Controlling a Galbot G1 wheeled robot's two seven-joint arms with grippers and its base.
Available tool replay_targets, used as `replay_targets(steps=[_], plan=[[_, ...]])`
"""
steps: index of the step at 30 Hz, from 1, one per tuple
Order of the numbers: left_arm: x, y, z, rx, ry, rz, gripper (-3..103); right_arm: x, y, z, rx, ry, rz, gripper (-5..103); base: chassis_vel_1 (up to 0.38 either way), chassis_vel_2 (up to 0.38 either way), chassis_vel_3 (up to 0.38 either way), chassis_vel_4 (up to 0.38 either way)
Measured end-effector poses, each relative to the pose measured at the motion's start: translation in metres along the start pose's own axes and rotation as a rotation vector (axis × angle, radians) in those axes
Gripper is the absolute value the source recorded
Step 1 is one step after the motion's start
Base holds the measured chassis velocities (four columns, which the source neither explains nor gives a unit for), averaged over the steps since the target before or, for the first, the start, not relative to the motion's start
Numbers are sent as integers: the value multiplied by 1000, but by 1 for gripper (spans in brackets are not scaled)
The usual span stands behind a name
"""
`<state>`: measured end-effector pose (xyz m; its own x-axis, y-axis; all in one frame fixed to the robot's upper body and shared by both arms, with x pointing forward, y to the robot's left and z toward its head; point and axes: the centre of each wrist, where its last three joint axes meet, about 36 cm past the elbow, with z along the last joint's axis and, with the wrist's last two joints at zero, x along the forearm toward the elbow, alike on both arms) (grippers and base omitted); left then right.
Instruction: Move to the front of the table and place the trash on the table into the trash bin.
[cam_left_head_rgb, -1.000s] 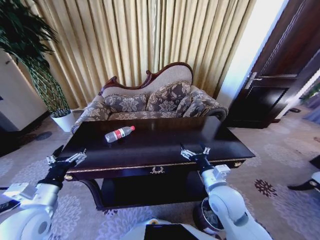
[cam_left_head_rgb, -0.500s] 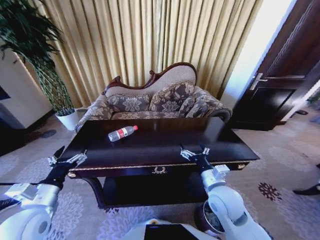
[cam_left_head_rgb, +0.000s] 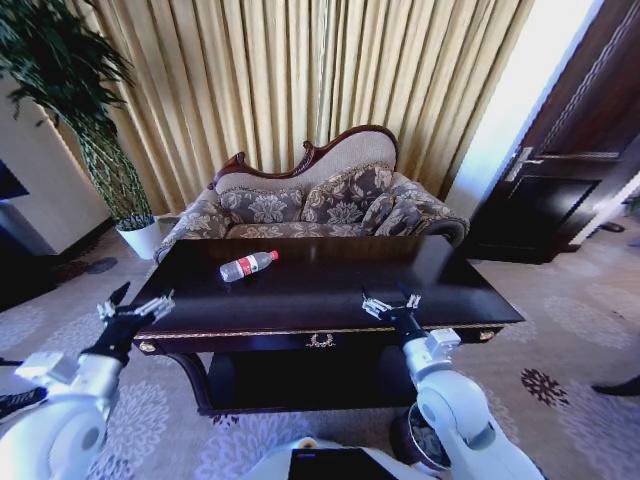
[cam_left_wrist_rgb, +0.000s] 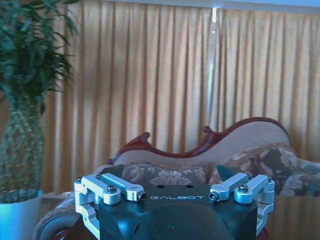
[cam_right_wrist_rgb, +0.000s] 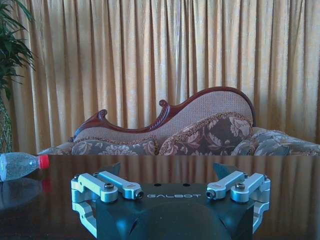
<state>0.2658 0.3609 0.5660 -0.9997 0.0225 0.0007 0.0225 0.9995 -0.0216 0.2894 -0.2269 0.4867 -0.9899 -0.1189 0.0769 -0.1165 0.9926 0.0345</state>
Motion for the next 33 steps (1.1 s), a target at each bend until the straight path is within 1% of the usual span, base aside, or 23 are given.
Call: replay_targets(steps=[3,4,6,8,9,11,13,14,16,18,20,21,22,23,25,26,27,29,31,32,33], plan=[[-14,5,-18,-24,19,65,100,1,0,1,-1,5,4,100,0,0,0,0],[-14,5,-18,-24,19,65,100,1,0,1,-1,5,4,100,0,0,0,0],[-29,15,-24,-34,40,90,100,2,0,2,-4,8,7,100,0,0,0,0],[-55,31,-31,-50,51,98,100,3,1,3,-9,9,10,100,0,0,0,0],[-55,31,-31,-50,51,98,100,3,1,3,-9,9,10,100,0,0,0,0],[-74,43,-39,-53,51,102,100,4,1,4,-13,9,10,100,0,0,0,0],[-95,57,-50,-60,65,108,100,4,2,4,-14,12,10,100,0,0,0,0],[-95,57,-50,-60,65,108,100,4,2,4,-14,12,10,100,0,0,0,0],[-110,65,-55,-76,88,119,100,6,3,6,-16,13,14,100,0,0,0,0],[-122,68,-58,-79,113,136,100,7,4,9,-19,17,21,100,0,0,0,0],[-124,69,-59,-79,122,145,100,8,4,10,-19,18,22,100,0,0,0,0],[-132,69,-61,-73,157,175,100,9,5,12,-21,21,26,100,0,0,0,0],[-137,69,-62,-68,184,189,100,9,5,12,-21,21,27,100,0,0,0,0],[-137,69,-62,-68,184,189,100,9,5,12,-21,21,27,100,0,0,0,0],[-150,68,-65,-43,252,229,100,10,4,12,-19,20,31,100,0,0,0,0],[-155,69,-66,-34,273,249,100,10,3,12,-17,20,32,100,0,0,0,0],[-155,69,-66,-34,273,249,100,10,3,12,-17,20,32,100,0,0,0,0],[-170,70,-68,-23,331,312,100,11,2,12,-16,18,35,100,0,0,0,0],[-184,71,-74,-25,373,356,100,12,2,13,-16,18,37,100,0,0,0,0],[-184,71,-74,-25,373,356,100,12,2,13,-16,18,37,100,0,0,0,0],[-190,71,-76,-25,395,372,100,13,3,13,-16,18,37,100,0,0,0,0]])
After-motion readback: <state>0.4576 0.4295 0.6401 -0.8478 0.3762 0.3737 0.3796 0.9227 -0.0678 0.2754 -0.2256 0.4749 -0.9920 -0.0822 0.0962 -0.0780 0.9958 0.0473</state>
